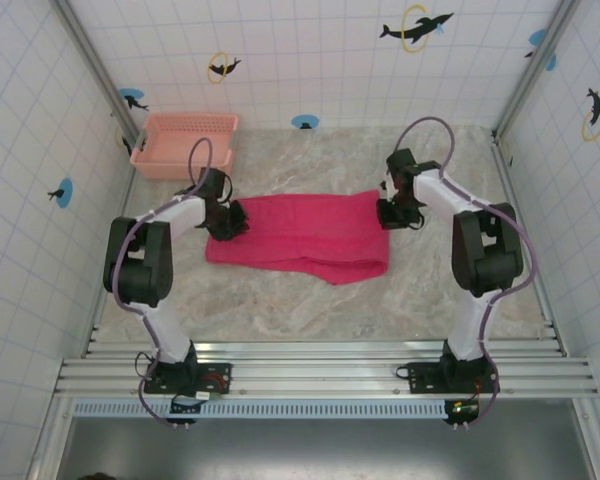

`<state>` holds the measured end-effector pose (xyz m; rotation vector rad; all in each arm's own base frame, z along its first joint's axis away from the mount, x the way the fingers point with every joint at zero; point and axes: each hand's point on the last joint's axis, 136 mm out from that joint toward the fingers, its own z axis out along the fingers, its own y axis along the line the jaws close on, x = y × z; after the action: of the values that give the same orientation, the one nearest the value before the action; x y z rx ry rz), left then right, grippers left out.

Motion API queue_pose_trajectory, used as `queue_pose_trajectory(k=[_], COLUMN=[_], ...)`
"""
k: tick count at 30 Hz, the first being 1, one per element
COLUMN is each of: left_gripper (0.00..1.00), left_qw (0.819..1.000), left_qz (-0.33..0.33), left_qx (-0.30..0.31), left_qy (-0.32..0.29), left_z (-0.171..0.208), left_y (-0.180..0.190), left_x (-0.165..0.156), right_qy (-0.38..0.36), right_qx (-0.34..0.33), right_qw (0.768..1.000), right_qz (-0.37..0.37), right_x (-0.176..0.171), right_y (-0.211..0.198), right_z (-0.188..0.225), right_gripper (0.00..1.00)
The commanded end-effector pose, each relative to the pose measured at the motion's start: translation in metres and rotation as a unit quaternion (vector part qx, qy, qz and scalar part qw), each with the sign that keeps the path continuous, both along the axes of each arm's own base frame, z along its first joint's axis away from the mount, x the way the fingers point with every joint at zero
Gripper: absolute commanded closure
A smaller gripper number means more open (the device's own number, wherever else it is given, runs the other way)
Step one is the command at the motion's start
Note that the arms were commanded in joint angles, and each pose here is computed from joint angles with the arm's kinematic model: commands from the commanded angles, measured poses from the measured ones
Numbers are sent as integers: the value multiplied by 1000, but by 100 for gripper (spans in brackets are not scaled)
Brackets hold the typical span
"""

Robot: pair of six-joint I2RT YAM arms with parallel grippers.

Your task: Roll up the long pants

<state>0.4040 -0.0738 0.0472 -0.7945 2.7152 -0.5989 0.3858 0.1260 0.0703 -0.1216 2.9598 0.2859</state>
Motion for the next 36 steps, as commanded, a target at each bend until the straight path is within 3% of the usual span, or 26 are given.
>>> queue_pose_trajectory(k=[1, 4, 7, 10, 12, 15, 19, 23, 25, 29, 32, 34, 36], left_gripper=[57, 57, 64, 68, 68, 62, 67, 92, 100, 100, 100, 98, 90], left_qw=[998, 999, 996, 994, 991, 986, 979, 983, 985, 993, 1000, 994, 982], left_qz=[19, 23, 38, 55, 66, 73, 76, 50, 36, 10, -16, -18, -10], left_qx=[30, 38, 43, 45, 59, 75, 96, 96, 95, 73, 5, -68, -102], left_qy=[-48, 0, 62, 82, 100, 127, 164, 151, 137, 87, 6, -83, -161], left_z=[54, 50, 27, 14, 4, -11, -37, -51, -56, -74, -65, -25, 32], left_y=[15, 18, 20, 22, 28, 33, 32, 8, -11, -63, -117, -148, -156], left_x=[8, 8, -4, -7, -13, -16, -24, 13, 40, 110, 179, 225, 250], right_qy=[-61, -77, -80, -82, -83, -86, -89, -100, -104, -111, -113, -114, -113], right_qx=[16, 21, 30, 34, 37, 39, 39, 41, 45, 62, 67, 65, 66], right_qw=[998, 997, 996, 996, 996, 995, 995, 994, 993, 992, 991, 991, 991], right_qz=[10, 9, 12, 11, 13, 19, 26, 26, 23, 24, 30, 34, 40], right_x=[13, 21, 25, 24, 22, 16, 8, 5, 5, 6, 3, 1, -1], right_y=[7, 8, 13, 14, 15, 15, 14, 12, 10, 15, 16, 15, 14], right_z=[62, 78, 83, 87, 89, 95, 107, 123, 132, 146, 153, 155, 154], right_gripper=[64, 61, 61, 58, 45, 17, 15, 15, 15, 15, 16, 15, 15])
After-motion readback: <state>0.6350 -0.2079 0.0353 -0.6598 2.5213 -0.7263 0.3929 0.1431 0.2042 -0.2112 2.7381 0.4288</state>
